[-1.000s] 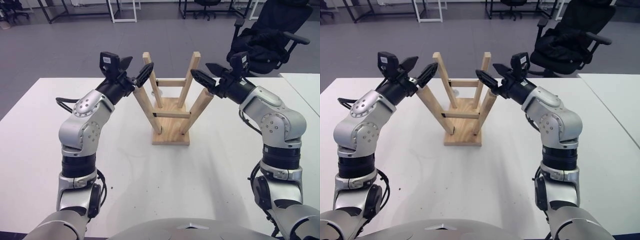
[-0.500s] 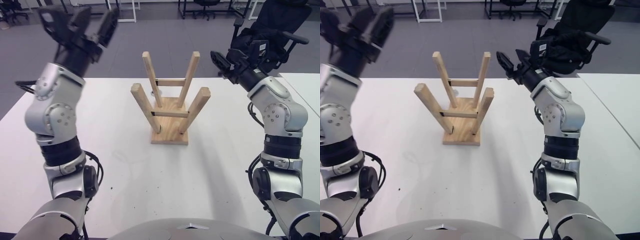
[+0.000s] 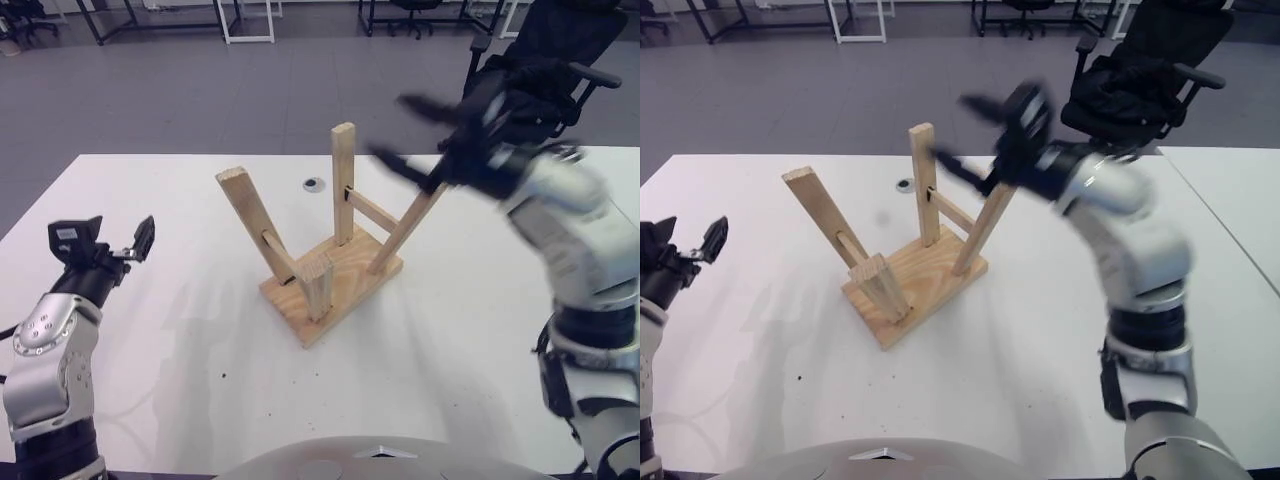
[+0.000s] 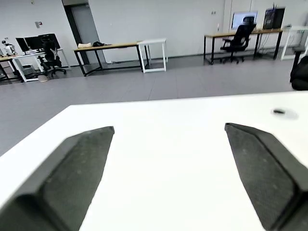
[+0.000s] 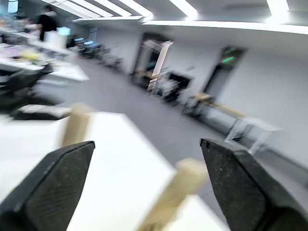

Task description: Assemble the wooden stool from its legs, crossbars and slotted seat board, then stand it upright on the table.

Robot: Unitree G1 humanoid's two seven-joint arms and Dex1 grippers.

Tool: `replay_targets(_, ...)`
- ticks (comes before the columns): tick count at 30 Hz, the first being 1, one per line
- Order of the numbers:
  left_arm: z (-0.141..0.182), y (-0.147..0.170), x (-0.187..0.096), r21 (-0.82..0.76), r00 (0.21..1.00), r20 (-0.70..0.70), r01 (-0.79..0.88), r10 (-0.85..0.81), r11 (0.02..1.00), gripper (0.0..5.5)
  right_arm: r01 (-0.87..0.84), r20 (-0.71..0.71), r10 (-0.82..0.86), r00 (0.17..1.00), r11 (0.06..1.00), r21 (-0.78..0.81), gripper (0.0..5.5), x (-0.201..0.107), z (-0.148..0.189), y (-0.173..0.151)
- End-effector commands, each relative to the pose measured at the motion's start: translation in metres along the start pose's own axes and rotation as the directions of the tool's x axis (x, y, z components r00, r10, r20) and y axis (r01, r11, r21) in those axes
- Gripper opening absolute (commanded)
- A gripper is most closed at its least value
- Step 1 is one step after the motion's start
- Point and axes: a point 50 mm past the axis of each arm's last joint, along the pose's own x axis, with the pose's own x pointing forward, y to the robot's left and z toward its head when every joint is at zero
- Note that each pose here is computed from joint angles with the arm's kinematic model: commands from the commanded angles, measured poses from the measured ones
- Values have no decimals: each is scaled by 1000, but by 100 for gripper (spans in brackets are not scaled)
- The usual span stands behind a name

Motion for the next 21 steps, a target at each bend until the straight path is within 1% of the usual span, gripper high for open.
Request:
replay_targets(1, -33, -31, -18, 83, 959, -204, 215, -195, 973, 423, 324, -161, -317, 935, 946, 16, 408, -32, -36, -65)
replay_targets(2, -40, -42, -18, 89, 935, -247, 283, -254, 955, 423, 395, -288, -374, 882, 919, 15, 408, -44, -74, -72)
replay_targets(3, -45, -52, -17, 78, 915, -273, 329, -297, 941, 423, 415, -404, -379, 832, 910, 2, 408, -53, -113, -68)
replay_targets(4, -50, -60, -16, 61, 901, -287, 357, -327, 932, 423, 391, -483, -339, 807, 921, 7, 408, -57, -144, -58)
replay_targets(5, -54, -68, -15, 51, 888, -303, 377, -345, 925, 423, 343, -538, -268, 800, 938, 43, 408, -57, -174, -42)
replay_targets(6, -61, -76, -14, 32, 873, -335, 387, -355, 921, 423, 293, -581, -172, 795, 949, 120, 408, -57, -202, -23)
replay_targets(7, -67, -82, -14, 27, 857, -365, 401, -365, 916, 423, 252, -610, -102, 786, 953, 166, 408, -59, -223, -7)
replay_targets(8, -73, -90, -17, 9, 837, -392, 418, -381, 908, 423, 230, -646, -63, 761, 957, 178, 408, -62, -242, 7)
replay_targets(10, -81, -103, -15, -6, 816, -415, 440, -403, 898, 423, 147, -689, 18, 725, 973, 180, 408, -66, -270, 34)
replay_targets(13, -88, -113, -10, -7, 797, -428, 467, -425, 884, 423, -15, -714, 134, 687, 985, 171, 408, -77, -286, 57)
replay_targets(15, -91, -117, 3, 2, 807, -414, 464, -422, 886, 423, -82, -661, 230, 714, 965, 247, 408, -85, -283, 64)
replay_targets(18, -88, -123, 28, -31, 853, -323, 424, -411, 905, 423, -168, -593, 324, 737, 938, 304, 408, -95, -273, 74)
replay_targets(19, -89, -120, 27, -29, 861, -306, 418, -406, 908, 423, -166, -595, 311, 741, 944, 286, 408, -98, -270, 74)
replay_targets(21, -95, -98, 14, 16, 877, -316, 386, -362, 922, 423, -65, -612, 207, 763, 967, 246, 408, -108, -264, 69)
